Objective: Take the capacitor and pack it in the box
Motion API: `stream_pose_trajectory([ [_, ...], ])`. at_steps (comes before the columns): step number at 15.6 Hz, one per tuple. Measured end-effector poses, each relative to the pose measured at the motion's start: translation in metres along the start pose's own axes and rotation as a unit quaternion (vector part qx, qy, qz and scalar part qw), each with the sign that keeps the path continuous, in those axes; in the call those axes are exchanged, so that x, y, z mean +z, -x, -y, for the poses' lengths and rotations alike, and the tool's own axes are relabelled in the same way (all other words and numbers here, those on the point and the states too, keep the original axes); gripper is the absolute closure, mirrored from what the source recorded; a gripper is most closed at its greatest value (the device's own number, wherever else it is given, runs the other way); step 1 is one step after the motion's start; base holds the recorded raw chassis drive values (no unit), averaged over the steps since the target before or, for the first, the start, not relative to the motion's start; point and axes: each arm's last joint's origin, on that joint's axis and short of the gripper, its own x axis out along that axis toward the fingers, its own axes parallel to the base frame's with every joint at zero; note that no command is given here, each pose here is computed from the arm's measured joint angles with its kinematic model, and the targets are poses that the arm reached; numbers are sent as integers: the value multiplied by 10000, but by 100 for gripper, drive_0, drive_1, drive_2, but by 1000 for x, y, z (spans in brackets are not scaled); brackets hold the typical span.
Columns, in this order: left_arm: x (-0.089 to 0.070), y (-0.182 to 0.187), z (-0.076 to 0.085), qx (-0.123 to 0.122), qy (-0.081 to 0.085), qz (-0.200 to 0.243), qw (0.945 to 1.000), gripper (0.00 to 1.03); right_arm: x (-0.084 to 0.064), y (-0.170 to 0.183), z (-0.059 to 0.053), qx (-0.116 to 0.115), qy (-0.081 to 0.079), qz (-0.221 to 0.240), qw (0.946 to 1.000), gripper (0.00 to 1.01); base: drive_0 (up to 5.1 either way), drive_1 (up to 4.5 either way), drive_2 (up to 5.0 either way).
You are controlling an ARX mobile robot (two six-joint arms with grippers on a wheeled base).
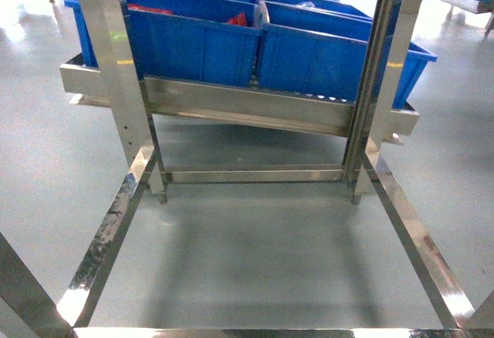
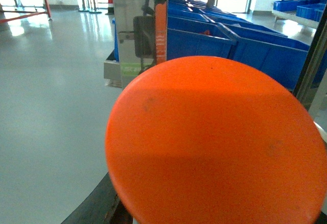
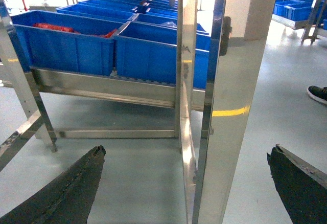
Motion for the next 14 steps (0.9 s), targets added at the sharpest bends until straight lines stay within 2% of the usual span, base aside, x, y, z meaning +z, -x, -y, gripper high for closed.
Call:
stream_pose_trajectory([
  [6, 0, 0, 0, 0, 2, 0, 10000, 59, 0, 0, 0, 0, 0, 0, 10000, 3, 0, 0, 0],
  [14, 0, 0, 0, -2, 0, 0, 10000, 59, 0, 0, 0, -2, 0, 15, 10000, 3, -476, 264, 264],
])
